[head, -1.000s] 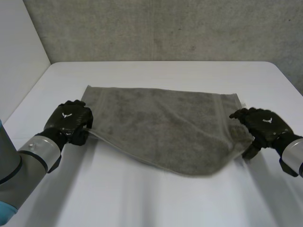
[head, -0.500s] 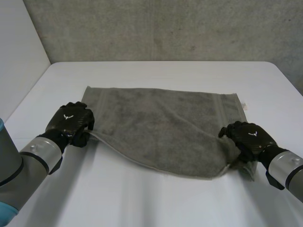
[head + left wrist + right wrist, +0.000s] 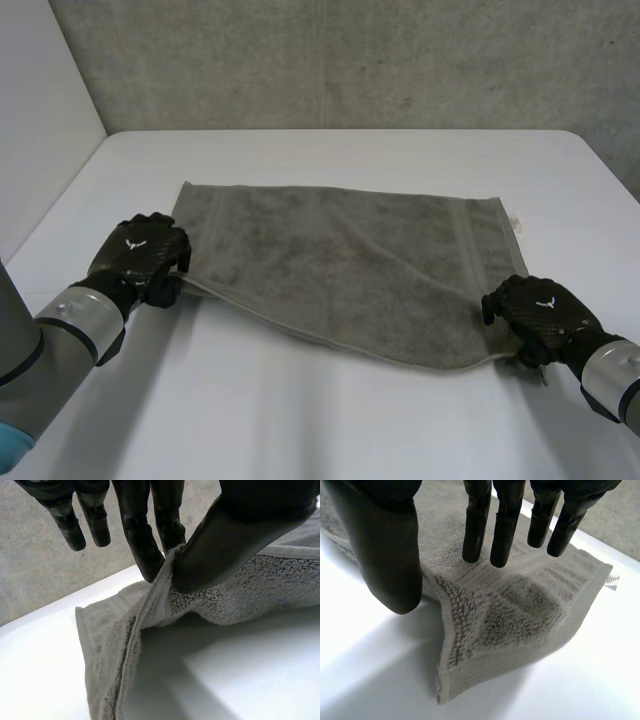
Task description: Fold the towel.
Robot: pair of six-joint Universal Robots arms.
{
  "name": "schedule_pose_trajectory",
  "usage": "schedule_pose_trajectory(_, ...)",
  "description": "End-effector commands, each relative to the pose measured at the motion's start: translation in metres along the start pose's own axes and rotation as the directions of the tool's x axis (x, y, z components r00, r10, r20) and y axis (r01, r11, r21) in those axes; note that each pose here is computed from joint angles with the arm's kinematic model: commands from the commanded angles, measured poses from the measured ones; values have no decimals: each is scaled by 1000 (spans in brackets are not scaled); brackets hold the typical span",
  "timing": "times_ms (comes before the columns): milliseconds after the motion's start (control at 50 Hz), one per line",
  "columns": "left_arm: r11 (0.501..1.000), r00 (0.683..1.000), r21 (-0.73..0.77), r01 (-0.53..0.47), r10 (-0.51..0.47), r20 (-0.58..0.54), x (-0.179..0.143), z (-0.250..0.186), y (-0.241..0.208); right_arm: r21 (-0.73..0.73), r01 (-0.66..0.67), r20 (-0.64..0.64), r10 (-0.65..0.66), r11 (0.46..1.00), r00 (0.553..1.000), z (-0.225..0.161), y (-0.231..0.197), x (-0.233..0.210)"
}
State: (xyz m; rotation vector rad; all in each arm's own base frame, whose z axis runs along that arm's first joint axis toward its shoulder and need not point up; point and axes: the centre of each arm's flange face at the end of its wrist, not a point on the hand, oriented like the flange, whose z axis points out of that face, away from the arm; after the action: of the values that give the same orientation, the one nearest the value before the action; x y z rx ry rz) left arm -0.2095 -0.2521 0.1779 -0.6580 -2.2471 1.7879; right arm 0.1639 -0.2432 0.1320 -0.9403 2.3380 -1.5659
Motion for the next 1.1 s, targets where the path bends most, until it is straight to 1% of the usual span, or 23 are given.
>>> schedule_pose_trajectory(20,1000,1000,1,1,-1,7,-2,1,0,-12,-21,-10,20,1000,1000,-2,5,3)
schedule_pose_trajectory(120,1000,1000,-4,5,-5,18,-6,2,1,6,-24,-1,24,1000,1000,-2,3,7)
schedule_pose_trajectory(180,1000,1000,-3,5,-5,22,-7,2,0,42,-6,-20,6,999,1000,-3,-6,14)
schedule_pose_trajectory(220,1000,1000,-1,6,-6,27,-9,2,-1,89,21,-59,-16,996,998,-6,-20,28)
schedule_pose_trajectory(340,1000,1000,-23,11,-10,19,-6,-3,0,137,46,-92,-33,989,995,-14,-41,46)
schedule_pose_trajectory(380,998,1000,-59,18,-18,5,-2,-10,-1,141,28,-47,-22,990,999,-19,-52,47)
schedule_pose_trajectory(400,998,1000,-59,18,-18,5,-2,-10,-1,141,28,-47,-22,990,999,-19,-52,47)
schedule_pose_trajectory(440,997,1000,-78,21,-21,-3,0,-15,-1,128,15,-6,-15,992,1000,-26,-58,50)
schedule_pose_trajectory(500,991,999,-127,31,-34,-24,7,-31,-2,110,31,9,-32,993,999,-32,-60,55)
schedule_pose_trajectory(560,989,999,-145,30,-36,-39,12,-44,-6,83,53,23,-55,995,998,-41,-64,61)
schedule_pose_trajectory(680,986,997,-166,26,-37,-62,20,-68,-17,80,43,43,-47,996,998,-54,-74,74)
schedule_pose_trajectory(780,992,998,-122,16,-22,-53,17,-74,-32,129,56,77,-66,990,995,-59,-84,79)
schedule_pose_trajectory(820,997,999,-72,7,-10,-37,11,-68,-46,141,72,74,-83,987,994,-59,-87,81)
schedule_pose_trajectory(880,999,1000,-52,3,-4,-31,8,-63,-52,158,109,56,-119,981,991,-57,-95,88)
schedule_pose_trajectory(900,999,999,-55,0,-2,-36,7,-55,-54,167,123,58,-134,978,989,-55,-99,89)
schedule_pose_trajectory(940,995,998,-100,-4,-2,-55,7,-32,-47,171,141,96,-159,975,983,-36,-101,92)
schedule_pose_trajectory(960,995,998,-100,-4,-2,-55,7,-32,-47,171,141,97,-159,975,983,-36,-101,92)
schedule_pose_trajectory(1000,991,998,-133,-2,-7,-65,4,-7,-41,140,170,124,-188,975,974,-8,-103,90)
schedule_pose_trajectory(1020,991,998,-133,-2,-7,-65,4,-7,-41,140,170,125,-188,975,974,-8,-103,90)
schedule_pose_trajectory(1060,988,997,-152,-6,-7,-82,4,20,-35,110,217,120,-230,970,966,17,-106,86)
schedule_pose_trajectory(1080,988,997,-152,-6,-7,-82,4,20,-35,110,217,120,-230,970,966,17,-106,86)
schedule_pose_trajectory(1100,987,996,-157,-12,-2,-89,5,33,-33,97,236,116,-246,967,962,30,-106,86)
